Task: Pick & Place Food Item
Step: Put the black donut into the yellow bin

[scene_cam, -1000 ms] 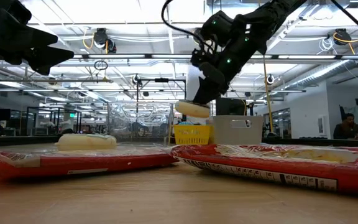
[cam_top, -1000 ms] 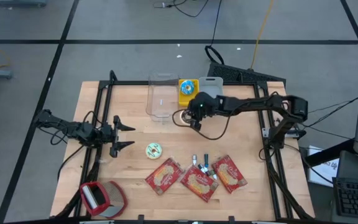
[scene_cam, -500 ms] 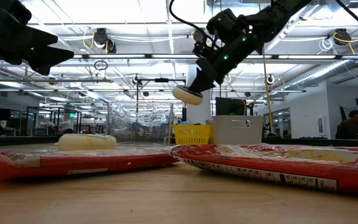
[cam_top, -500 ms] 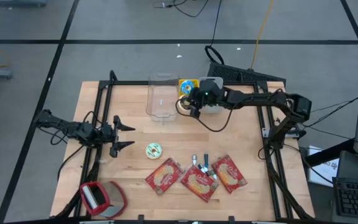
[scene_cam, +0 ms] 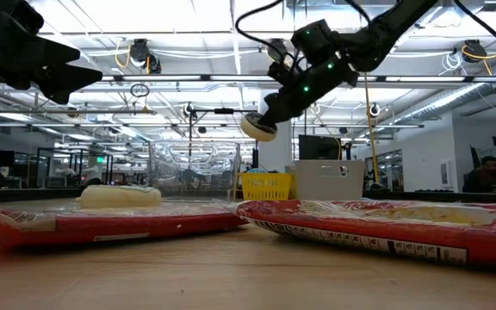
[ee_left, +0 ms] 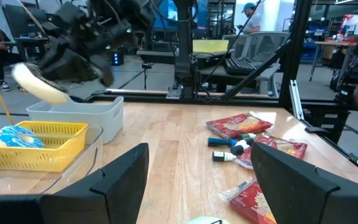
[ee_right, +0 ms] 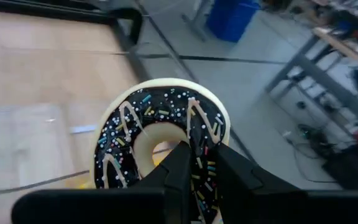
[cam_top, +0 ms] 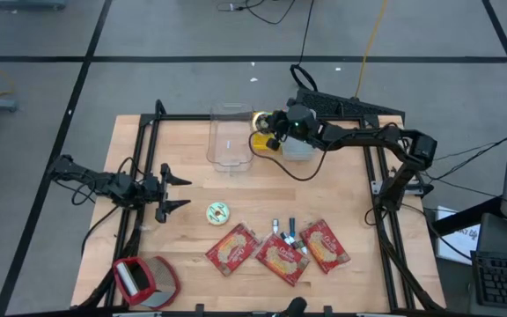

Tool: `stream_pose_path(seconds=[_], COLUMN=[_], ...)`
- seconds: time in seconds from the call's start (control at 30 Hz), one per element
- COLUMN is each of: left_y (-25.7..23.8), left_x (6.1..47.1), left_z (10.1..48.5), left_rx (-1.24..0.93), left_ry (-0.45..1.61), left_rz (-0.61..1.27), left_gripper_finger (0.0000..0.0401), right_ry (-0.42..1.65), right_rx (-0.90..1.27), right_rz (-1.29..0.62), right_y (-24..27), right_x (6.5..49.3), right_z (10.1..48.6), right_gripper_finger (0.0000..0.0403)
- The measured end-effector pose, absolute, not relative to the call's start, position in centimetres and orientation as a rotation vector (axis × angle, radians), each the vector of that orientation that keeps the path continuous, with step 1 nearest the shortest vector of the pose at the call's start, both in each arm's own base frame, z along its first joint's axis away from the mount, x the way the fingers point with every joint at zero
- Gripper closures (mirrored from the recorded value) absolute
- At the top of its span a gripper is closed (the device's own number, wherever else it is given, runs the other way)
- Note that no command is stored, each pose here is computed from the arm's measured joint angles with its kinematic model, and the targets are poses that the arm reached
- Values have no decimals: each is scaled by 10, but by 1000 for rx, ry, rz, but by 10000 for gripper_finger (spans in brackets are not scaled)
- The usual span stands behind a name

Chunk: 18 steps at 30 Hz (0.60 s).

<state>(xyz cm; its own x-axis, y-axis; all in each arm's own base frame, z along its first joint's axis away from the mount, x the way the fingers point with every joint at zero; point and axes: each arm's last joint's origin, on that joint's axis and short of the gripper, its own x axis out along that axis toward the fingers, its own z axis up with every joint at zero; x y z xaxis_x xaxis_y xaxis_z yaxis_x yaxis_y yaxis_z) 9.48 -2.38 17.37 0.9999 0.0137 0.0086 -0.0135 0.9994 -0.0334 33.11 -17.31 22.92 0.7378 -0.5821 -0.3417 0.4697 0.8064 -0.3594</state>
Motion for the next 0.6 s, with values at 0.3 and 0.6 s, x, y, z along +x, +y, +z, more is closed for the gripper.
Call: stream_pose_path(seconds=[0.3, 0.6], left_y=[-24, -24], left_x=[95, 95], left_z=[174, 174], left_rx=[-33, -33], left_ry=[-8, -8], left_rz=[14, 14], left_gripper_finger=[116, 116], right_ry=[448, 505], right_rx=[-273, -275], right_rz=[-641, -691], right_y=[-191, -199], right_x=[338, 342], right_z=[204, 179], right_gripper_finger=[358, 358])
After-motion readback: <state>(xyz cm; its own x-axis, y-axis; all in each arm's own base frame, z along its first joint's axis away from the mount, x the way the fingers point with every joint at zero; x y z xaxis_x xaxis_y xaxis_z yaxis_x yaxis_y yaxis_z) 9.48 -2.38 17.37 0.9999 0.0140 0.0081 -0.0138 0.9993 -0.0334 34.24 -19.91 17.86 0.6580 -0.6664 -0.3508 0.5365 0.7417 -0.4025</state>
